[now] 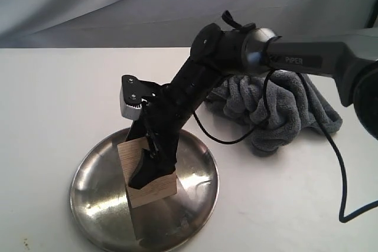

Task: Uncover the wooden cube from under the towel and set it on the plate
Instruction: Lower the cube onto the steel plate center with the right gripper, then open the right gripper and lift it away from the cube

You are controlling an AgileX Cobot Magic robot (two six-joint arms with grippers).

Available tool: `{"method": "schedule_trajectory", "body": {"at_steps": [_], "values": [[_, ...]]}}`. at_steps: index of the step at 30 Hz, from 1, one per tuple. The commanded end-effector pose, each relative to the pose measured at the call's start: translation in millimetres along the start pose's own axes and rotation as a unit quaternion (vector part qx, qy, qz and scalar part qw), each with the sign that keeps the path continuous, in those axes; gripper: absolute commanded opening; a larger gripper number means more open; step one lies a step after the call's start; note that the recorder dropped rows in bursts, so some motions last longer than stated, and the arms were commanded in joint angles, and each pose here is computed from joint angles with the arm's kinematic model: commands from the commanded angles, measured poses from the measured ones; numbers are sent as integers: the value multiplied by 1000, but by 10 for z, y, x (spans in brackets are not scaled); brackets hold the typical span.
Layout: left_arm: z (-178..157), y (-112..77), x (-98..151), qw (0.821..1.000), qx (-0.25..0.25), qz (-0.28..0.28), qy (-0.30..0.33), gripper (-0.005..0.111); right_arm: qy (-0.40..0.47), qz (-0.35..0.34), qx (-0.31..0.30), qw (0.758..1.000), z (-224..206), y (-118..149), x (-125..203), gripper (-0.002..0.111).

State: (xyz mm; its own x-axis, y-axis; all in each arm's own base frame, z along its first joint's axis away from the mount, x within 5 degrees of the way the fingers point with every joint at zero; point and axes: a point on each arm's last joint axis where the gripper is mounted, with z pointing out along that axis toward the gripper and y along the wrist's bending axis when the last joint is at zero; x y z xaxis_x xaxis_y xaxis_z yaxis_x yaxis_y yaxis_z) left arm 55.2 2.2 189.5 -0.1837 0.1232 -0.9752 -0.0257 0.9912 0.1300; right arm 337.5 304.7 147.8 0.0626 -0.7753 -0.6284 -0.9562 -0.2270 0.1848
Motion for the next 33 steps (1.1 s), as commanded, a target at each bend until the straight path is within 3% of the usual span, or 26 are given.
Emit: {"method": "schedule_trajectory", "body": {"at_steps": [1, 5, 14, 18, 21, 24, 30, 33], "values": [[-2, -2, 3, 1000, 1, -3, -1, 0, -2, -3, -12, 1000, -35, 53, -40, 101], [-2, -2, 3, 1000, 1, -3, -1, 0, -4, -8, -15, 1000, -87, 84, -79, 105], [-2, -2, 3, 1000, 1, -3, -1, 0, -34, -58, 76, 995, -607, 178, -493, 105], [-2, -2, 3, 1000, 1, -3, -1, 0, -47, -41, 94, 994, -787, 265, -606, 105], [-2, -2, 3, 1000, 1, -3, -1, 0, -49, 12, 88, 995, -898, 349, -653, 105], [-2, -2, 3, 1000, 1, -3, -1, 0, -21, -13, 83, 996, -1011, 442, -651, 105], [-2, -2, 3, 1000, 1, -4, -1, 0, -24, 36, 135, 990, -1395, 437, -562, 104], [-2, -2, 3, 1000, 1, -4, -1, 0, -59, 71, 164, 982, -1660, 406, -488, 97]]}}
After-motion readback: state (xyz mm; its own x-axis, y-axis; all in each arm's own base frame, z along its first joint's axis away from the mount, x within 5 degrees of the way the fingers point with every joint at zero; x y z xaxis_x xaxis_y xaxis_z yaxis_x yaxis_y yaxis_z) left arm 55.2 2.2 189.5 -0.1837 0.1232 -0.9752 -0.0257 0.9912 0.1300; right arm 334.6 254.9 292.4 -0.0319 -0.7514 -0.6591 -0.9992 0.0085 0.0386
